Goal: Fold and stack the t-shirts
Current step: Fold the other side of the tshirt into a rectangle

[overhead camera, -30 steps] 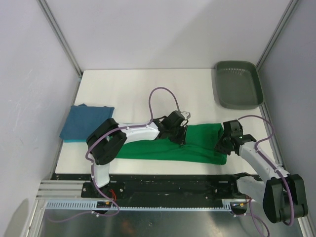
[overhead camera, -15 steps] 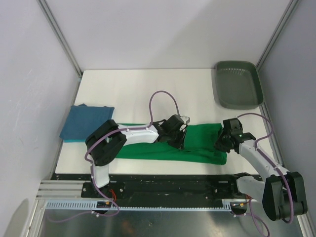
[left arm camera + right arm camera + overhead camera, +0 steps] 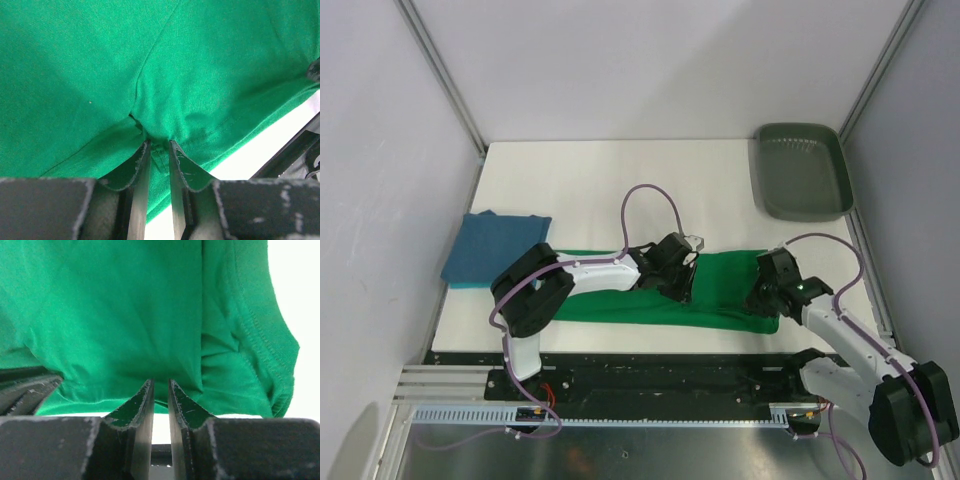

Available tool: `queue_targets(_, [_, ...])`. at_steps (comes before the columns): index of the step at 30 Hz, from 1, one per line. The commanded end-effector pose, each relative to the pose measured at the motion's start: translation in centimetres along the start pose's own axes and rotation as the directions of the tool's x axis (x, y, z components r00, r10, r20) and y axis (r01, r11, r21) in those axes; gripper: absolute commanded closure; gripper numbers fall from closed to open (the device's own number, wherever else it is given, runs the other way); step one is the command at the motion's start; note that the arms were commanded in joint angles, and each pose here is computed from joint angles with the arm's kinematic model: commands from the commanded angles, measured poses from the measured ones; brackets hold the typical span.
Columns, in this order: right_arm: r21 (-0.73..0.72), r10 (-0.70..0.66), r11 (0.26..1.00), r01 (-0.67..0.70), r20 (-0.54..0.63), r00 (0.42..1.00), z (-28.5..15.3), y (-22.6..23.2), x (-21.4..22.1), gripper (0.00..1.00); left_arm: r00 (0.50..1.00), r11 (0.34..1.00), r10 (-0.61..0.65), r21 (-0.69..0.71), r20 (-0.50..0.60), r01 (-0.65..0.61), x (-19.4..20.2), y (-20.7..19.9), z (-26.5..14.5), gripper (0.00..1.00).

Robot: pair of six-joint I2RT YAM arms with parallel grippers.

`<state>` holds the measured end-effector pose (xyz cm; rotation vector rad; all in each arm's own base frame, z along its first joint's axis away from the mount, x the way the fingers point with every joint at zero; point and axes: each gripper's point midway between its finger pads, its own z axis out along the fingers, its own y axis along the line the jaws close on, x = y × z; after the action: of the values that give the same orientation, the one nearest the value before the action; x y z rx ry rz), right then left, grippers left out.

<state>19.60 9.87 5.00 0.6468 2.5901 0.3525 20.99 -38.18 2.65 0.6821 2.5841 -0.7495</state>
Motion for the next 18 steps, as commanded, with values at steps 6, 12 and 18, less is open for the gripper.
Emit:
queue_targets(6, [0.01, 0.042, 0.999, -0.041, -0.06, 0.997, -0.1, -1.2, 4.0, 0.79, 0.996, 0.998, 0.04, 0.035, 0.076, -0.043, -2.2, -1.7, -1.7, 0.75])
queue_targets(12, [-0.009, 0.076, 0.997, -0.077, -0.044, 0.996, -0.8, -1.7, 4.4, 0.79, 0.993, 0.999, 0.04, 0.026, 0.107, -0.043, -3.1, -1.7, -2.4, 0.74])
queue_targets(18, [-0.024, 0.172, 0.985, -0.172, -0.036, 0.985, -1.2, -0.8, 3.9, 0.79, 0.988, 0.999, -0.035, -0.018, 0.15, 0.038, -4.2, 0.8, -5.4, 0.71])
